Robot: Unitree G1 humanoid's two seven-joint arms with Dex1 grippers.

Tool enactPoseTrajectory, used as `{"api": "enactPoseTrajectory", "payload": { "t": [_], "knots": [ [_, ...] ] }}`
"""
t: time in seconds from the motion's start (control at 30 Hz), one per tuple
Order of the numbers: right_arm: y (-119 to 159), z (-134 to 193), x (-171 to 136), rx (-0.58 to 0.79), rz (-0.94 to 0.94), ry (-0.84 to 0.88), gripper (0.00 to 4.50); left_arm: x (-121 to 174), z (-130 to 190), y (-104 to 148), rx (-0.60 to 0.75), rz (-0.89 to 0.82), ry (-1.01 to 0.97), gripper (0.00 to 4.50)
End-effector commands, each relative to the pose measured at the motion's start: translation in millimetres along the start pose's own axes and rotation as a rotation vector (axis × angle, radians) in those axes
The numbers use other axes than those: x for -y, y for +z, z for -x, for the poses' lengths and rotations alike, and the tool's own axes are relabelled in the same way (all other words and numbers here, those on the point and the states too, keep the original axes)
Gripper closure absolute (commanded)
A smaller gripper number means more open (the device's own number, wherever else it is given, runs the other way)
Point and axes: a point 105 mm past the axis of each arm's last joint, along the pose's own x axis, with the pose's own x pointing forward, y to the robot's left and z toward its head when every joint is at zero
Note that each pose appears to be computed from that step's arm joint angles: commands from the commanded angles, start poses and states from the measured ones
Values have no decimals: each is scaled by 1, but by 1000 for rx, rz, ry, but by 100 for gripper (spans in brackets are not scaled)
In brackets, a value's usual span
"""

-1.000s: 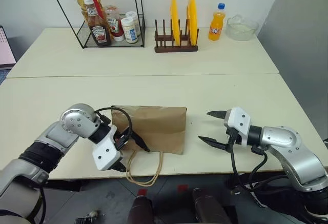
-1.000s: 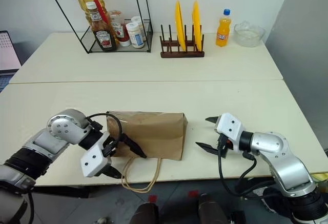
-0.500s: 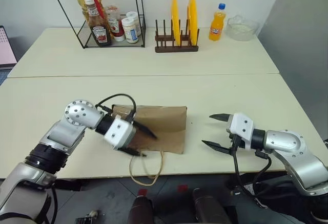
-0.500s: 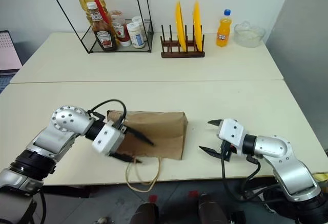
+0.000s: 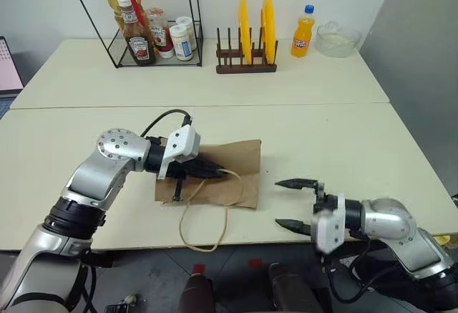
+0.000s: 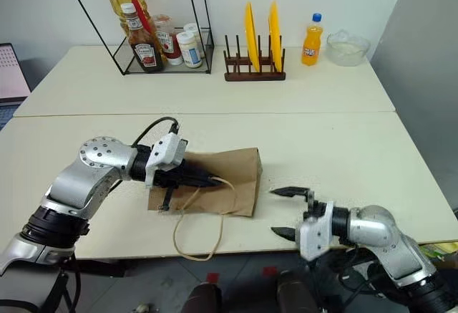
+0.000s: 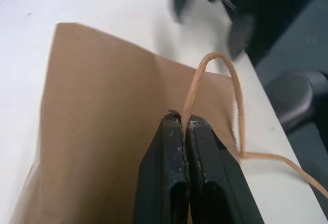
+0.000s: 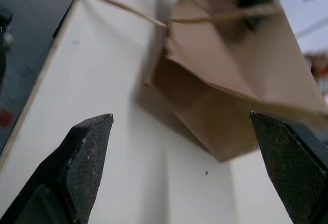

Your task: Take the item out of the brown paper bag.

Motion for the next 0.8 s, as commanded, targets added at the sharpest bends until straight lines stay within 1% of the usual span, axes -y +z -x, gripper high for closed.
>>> {"api": "enactPoseTrajectory", "payload": {
  "t": [0.03,0.1,0.23,0.43,0.6,0.8],
  "knots": [
    [12,-11,-12,100,202,12,0,-10,4,14,44,17,59,448],
    [7,-17,-15,99,240,3,0,-11,4,13,40,17,65,448],
    [-6,-30,-10,78,321,-20,0,-10,4,13,41,26,63,448],
    [-9,-57,0,105,419,-95,0,-11,3,13,45,35,65,448],
    [1,-78,11,172,486,-155,0,-13,3,11,48,64,78,448],
    [14,-93,18,225,516,-212,0,-14,5,9,51,99,93,448]
  ]
}}
